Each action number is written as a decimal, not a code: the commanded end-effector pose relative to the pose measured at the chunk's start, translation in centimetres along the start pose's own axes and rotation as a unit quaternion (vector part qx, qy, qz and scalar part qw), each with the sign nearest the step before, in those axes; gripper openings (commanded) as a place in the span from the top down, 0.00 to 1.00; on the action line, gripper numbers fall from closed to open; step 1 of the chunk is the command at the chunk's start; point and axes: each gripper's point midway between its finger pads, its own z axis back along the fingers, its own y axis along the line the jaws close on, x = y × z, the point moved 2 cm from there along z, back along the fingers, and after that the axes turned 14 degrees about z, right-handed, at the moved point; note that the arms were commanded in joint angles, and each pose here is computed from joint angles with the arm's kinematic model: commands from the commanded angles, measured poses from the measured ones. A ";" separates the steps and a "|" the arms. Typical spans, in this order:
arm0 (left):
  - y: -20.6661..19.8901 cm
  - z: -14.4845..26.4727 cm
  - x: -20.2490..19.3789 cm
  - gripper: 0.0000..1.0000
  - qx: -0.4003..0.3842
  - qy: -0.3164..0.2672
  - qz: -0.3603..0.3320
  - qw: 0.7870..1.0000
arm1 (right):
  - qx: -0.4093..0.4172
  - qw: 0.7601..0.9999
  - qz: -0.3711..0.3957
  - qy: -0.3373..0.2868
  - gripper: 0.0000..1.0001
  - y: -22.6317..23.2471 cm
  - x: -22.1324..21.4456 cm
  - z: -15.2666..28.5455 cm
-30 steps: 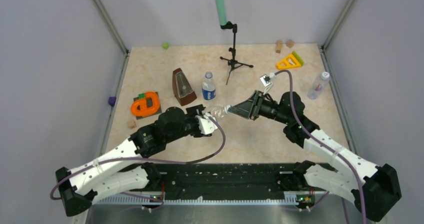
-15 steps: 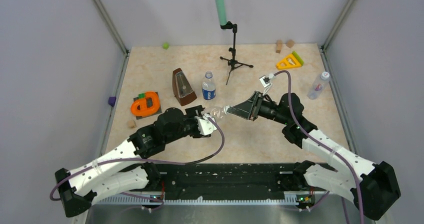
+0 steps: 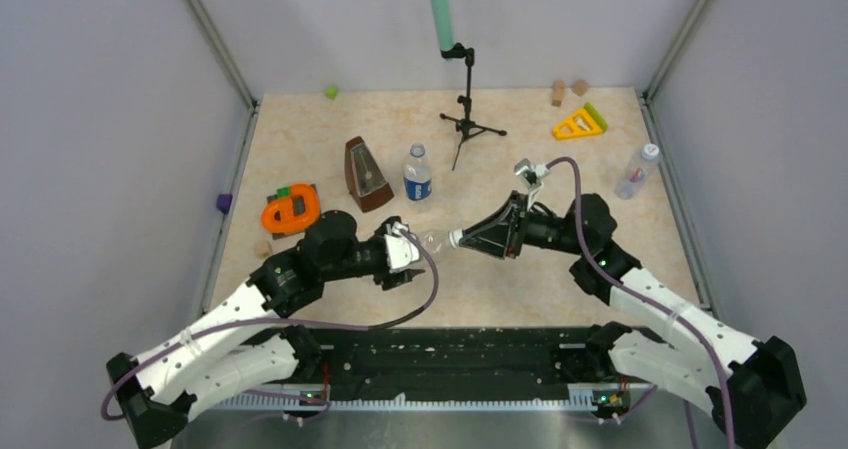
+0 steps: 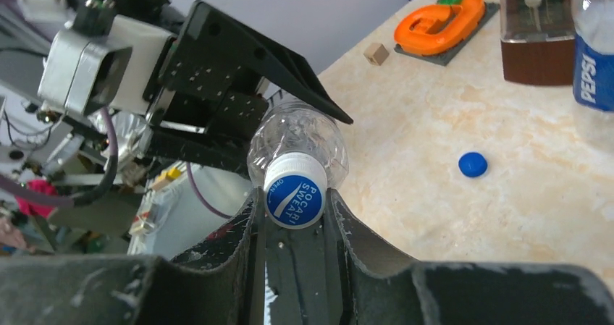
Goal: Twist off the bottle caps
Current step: Unscrew the bottle cap from the plastic bottle.
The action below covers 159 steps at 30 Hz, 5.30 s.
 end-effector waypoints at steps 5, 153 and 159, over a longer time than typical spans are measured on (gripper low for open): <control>-4.2 1.8 5.6 1.00 -0.173 -0.118 0.010 0.978 | 0.121 0.984 0.117 -0.049 1.00 4.1 1.2 1.1; 2.4 -0.5 2.9 1.00 0.095 -0.043 -0.089 0.991 | -0.073 0.985 -0.123 -0.101 0.39 -1.1 3.9 -0.3; 2.4 -0.6 2.3 1.00 0.093 -0.031 -0.086 0.991 | -0.066 0.985 -0.130 -0.093 0.49 -1.2 3.7 -0.7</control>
